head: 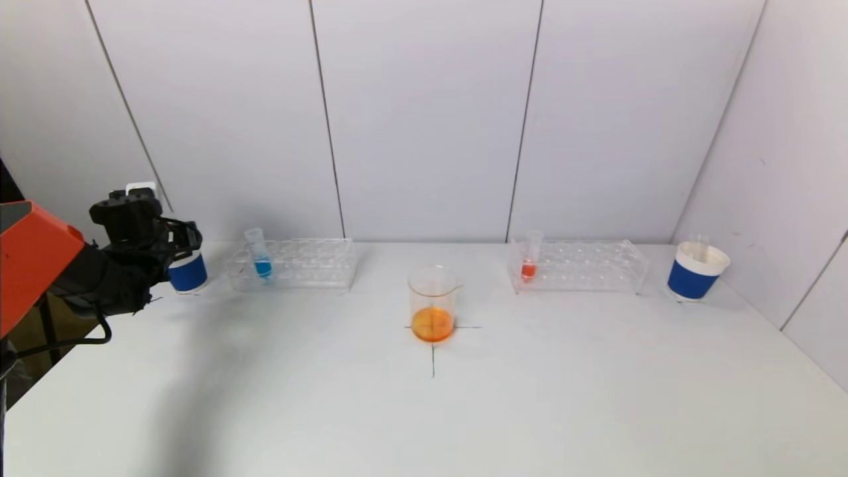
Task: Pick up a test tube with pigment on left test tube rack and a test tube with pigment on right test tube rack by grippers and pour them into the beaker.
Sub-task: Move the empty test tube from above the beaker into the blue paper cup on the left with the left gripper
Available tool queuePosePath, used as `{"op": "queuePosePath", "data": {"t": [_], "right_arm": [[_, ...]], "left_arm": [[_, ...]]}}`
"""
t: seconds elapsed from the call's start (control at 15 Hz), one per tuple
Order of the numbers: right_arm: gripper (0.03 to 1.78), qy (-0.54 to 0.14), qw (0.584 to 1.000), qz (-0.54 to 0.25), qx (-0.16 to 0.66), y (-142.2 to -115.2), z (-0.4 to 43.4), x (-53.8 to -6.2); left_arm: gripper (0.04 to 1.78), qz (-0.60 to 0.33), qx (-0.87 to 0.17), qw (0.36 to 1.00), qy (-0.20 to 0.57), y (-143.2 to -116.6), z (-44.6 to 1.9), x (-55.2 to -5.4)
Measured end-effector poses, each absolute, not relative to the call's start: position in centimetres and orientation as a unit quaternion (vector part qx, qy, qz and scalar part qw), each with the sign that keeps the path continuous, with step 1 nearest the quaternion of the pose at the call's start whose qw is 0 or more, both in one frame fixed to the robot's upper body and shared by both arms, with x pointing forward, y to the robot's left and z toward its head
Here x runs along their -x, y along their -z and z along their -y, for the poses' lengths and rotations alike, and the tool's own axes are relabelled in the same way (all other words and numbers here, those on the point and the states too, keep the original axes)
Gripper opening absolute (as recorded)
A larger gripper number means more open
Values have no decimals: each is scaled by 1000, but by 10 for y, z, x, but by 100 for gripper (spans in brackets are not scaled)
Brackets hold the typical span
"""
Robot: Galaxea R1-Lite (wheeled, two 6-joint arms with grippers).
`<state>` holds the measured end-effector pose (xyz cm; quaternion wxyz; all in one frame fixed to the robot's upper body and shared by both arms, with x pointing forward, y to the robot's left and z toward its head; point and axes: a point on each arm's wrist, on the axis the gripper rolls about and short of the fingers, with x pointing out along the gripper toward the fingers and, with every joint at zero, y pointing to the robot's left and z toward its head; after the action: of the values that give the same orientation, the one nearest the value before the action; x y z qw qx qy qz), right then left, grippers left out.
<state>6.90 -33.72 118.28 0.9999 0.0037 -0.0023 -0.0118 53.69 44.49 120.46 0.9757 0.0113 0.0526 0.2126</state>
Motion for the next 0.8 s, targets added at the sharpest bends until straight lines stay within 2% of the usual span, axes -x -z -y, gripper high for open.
{"op": "queuePosePath", "data": {"t": [0.2,0.33,0.67,0.8], "right_arm": [[177,12,1000,2,-4,-1183,337,-69],[177,12,1000,2,-4,-1183,337,-69],[177,12,1000,2,-4,-1183,337,-69],[177,12,1000,2,-4,-1183,337,-69]], "left_arm": [[53,-53,-12,976,-213,-1204,-445,-537],[69,-53,-11,975,-213,-1204,-445,-536],[145,-51,-11,976,-214,-1206,-446,-537],[164,-50,-11,976,-214,-1206,-446,-536]]}}
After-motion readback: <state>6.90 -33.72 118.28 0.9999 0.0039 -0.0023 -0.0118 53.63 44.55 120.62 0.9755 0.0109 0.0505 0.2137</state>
